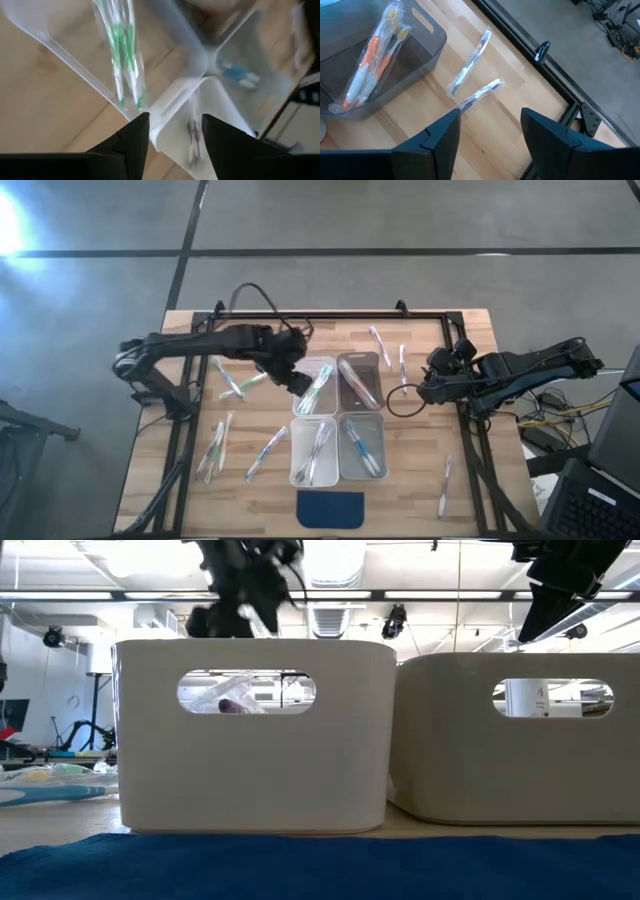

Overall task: Pick & Place Toothbrushes
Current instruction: Put the violet toothbrush into the white bin

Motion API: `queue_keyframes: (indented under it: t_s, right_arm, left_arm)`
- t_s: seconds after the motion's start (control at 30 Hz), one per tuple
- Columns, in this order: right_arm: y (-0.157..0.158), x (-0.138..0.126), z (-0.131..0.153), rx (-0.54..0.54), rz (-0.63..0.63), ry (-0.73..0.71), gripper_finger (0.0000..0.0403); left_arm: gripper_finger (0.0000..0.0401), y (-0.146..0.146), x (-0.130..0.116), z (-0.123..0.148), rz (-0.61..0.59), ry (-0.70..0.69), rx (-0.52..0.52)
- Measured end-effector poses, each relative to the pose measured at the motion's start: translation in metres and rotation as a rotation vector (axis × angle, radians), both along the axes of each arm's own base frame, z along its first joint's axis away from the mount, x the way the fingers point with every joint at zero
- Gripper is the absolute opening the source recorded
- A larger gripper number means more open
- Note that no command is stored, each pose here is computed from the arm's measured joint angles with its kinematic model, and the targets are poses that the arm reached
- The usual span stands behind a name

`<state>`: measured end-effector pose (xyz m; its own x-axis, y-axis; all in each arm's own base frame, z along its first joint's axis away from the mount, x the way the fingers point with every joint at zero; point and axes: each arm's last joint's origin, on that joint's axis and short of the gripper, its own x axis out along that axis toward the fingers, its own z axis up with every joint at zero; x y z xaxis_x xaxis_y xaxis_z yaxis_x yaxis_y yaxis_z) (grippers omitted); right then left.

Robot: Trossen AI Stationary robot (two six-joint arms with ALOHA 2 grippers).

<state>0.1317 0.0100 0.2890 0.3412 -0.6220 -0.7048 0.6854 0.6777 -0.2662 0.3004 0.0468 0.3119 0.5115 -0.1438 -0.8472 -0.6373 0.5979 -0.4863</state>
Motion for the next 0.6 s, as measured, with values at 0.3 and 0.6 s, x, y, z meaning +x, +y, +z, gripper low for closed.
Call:
queue_keyframes:
  t_s: [0.3,0.6]
  right_arm:
    - [-0.001,0.001,0.000,0.016,-0.064,-0.054,0.0200]
    - [-0.005,0.012,-0.002,0.065,-0.187,-0.159,0.0184]
  left_arm:
    - [0.0186,-0.006,-0.053,0.057,0.137,-0.181,0.247]
    - [0.0186,-0.004,-0.082,0.079,0.250,-0.195,0.641]
